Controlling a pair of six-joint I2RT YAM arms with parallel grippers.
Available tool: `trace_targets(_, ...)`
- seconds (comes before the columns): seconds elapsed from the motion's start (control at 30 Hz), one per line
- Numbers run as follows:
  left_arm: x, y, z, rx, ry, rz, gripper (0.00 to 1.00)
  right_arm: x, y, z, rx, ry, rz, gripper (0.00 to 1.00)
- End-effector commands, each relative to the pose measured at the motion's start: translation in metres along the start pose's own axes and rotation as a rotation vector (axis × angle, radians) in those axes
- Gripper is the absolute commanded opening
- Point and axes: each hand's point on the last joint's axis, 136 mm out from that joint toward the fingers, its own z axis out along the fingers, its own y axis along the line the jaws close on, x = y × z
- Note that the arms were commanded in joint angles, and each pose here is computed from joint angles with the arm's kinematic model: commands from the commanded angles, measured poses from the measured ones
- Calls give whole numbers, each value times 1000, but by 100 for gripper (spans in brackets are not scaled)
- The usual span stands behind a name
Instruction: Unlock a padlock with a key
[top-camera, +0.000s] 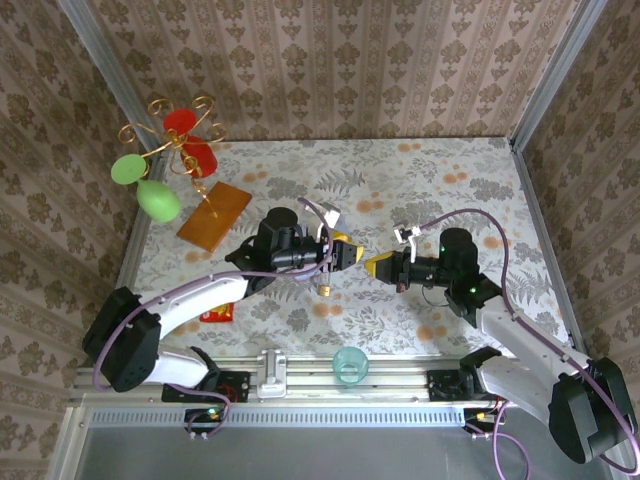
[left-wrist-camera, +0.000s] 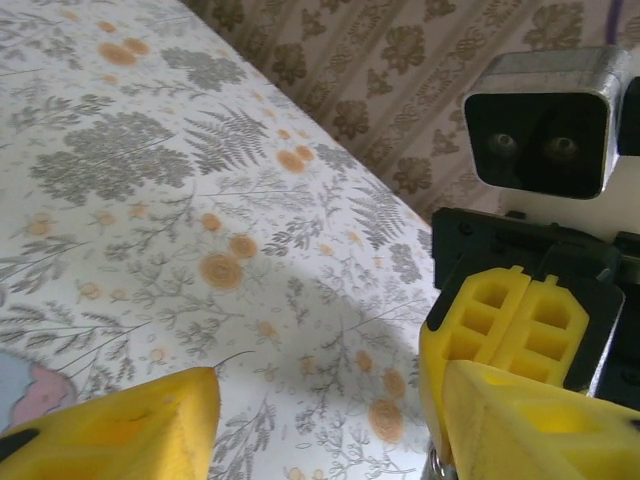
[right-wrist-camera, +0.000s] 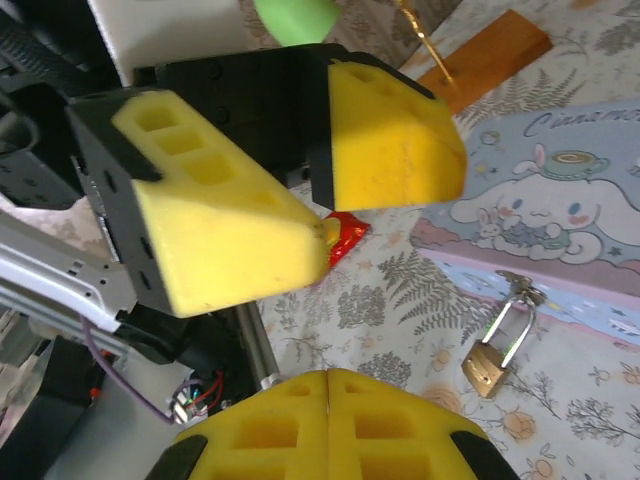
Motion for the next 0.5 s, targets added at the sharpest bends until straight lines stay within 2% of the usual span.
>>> trace_targets(0.0,-8,-23,-2,119,-38,24,56,-12,17,-1,-64,-7,-35,0)
trace_targets(0.17,-6,-23,-4,143,-76,2,52,-8,16,0,-65,15,-29,0)
trace_targets(0.27,-3,-24,-4,146,-76,-5,45,1,4,-2,31,37,-45,0)
trace_targets(0.33,5,-16,-5,95,-50,-3,44,5,-24,-5,190,48,10,0)
trace_targets(0.43,15,6,-14,-75,-17,25,44,27,-80,-17,510,189,118,0)
trace_targets(0.47,18,12,-17,-122,-5,39,44,37,-92,-20,576,250,146,0)
